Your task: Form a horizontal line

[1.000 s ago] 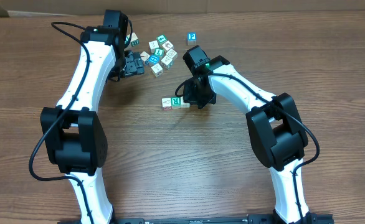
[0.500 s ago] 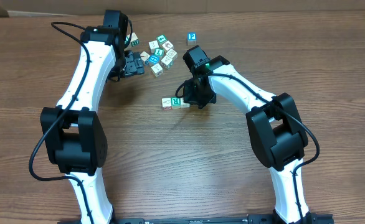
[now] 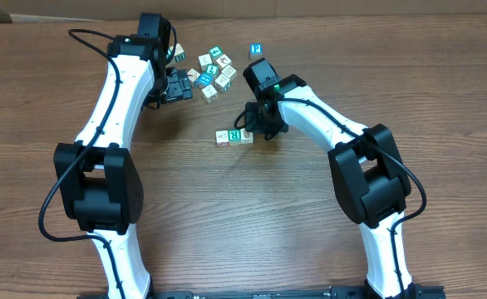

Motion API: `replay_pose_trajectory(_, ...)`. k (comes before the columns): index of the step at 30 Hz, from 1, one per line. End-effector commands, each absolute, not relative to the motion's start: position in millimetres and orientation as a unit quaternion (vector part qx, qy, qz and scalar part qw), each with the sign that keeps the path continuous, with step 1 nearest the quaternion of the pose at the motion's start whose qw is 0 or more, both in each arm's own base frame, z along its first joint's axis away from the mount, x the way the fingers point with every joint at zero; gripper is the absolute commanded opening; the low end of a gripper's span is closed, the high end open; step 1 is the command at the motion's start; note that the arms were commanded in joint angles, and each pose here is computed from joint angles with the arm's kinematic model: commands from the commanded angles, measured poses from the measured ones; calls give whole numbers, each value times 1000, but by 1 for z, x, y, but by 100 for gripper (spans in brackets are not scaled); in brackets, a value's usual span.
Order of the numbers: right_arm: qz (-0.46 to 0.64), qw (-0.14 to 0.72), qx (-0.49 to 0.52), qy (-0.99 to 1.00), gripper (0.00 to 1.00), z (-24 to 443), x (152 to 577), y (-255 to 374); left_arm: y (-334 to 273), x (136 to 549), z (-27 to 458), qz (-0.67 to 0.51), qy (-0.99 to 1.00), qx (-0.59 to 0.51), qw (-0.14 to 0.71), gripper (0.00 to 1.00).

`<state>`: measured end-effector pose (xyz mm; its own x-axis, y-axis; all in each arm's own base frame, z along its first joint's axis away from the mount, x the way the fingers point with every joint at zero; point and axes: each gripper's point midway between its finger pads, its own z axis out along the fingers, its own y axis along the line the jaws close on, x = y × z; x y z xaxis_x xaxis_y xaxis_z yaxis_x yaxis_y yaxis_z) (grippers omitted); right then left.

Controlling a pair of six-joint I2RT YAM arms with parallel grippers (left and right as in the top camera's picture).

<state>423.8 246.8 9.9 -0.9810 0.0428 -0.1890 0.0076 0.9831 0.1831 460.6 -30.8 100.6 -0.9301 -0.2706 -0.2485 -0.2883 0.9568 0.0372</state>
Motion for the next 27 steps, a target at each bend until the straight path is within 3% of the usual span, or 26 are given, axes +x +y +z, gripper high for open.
replay_pose_trajectory(1, 89, 104, 7, 991, 5, 8, 425, 249, -28, 464, 114, 37, 979, -145, 138, 99)
replay_pose_trajectory(27, 107, 94, 2, 990, 4, 9, 421, 257, -28, 464, 114, 37, 979, -145, 138, 100)
